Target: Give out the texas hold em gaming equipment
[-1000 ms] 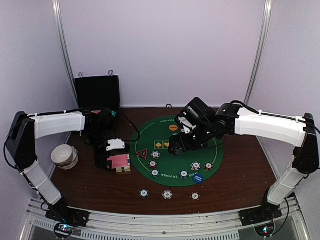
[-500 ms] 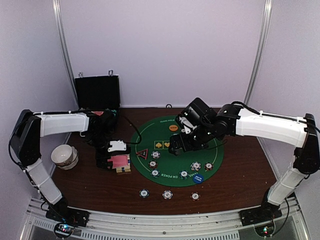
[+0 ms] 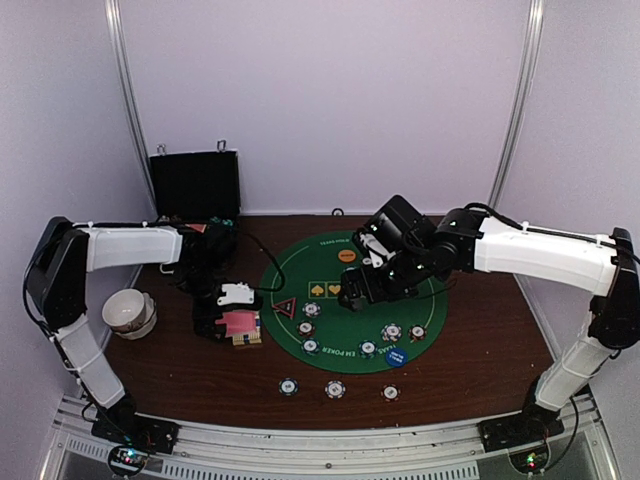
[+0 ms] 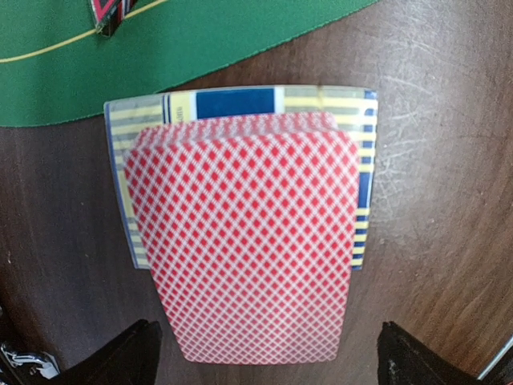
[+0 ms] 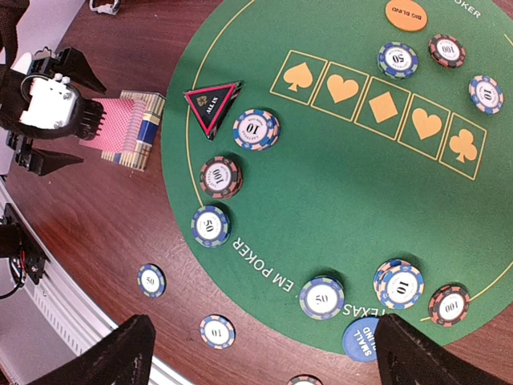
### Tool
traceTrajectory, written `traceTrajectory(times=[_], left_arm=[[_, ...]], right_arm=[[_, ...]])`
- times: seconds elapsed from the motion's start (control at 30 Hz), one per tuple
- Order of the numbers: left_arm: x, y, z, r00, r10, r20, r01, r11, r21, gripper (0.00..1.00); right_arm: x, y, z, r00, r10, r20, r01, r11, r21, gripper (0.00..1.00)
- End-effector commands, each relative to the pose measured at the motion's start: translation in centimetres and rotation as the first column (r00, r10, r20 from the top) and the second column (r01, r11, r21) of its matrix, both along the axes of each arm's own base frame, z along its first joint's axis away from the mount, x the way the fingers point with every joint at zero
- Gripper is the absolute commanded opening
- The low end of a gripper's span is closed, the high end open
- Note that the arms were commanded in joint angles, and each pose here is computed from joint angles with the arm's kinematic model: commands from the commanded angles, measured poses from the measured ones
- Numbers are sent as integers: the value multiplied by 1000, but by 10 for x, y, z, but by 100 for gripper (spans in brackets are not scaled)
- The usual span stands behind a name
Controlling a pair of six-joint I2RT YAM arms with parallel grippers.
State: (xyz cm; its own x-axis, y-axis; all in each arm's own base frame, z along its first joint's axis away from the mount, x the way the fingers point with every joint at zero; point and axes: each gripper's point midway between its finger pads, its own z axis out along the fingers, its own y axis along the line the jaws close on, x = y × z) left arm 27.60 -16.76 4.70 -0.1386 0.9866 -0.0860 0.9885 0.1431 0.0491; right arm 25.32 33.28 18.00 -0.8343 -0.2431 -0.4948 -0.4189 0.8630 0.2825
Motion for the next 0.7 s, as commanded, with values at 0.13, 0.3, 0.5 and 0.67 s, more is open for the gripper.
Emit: traceTrajectory(times=[0.13, 0.3, 0.5, 0.67], left_arm=[[16, -10, -1, 999, -21, 36, 22, 1000, -14, 98], [15, -11, -6, 999, -32, 24, 32, 999, -14, 98], [13, -8, -12, 999, -40, 13, 40, 999, 1, 98], [16, -7, -21, 998, -49, 26, 49, 999, 16, 98]], right_arm=[[-1, -2, 12, 1000, -7, 14, 7, 1000, 29, 99], [-1, -2, 12, 1000, -8, 14, 8, 1000, 29, 100], [-2, -3, 10, 1000, -4, 8, 3, 1000, 21, 100], [-2, -2, 10, 1000, -1, 5, 1, 1000, 24, 100]])
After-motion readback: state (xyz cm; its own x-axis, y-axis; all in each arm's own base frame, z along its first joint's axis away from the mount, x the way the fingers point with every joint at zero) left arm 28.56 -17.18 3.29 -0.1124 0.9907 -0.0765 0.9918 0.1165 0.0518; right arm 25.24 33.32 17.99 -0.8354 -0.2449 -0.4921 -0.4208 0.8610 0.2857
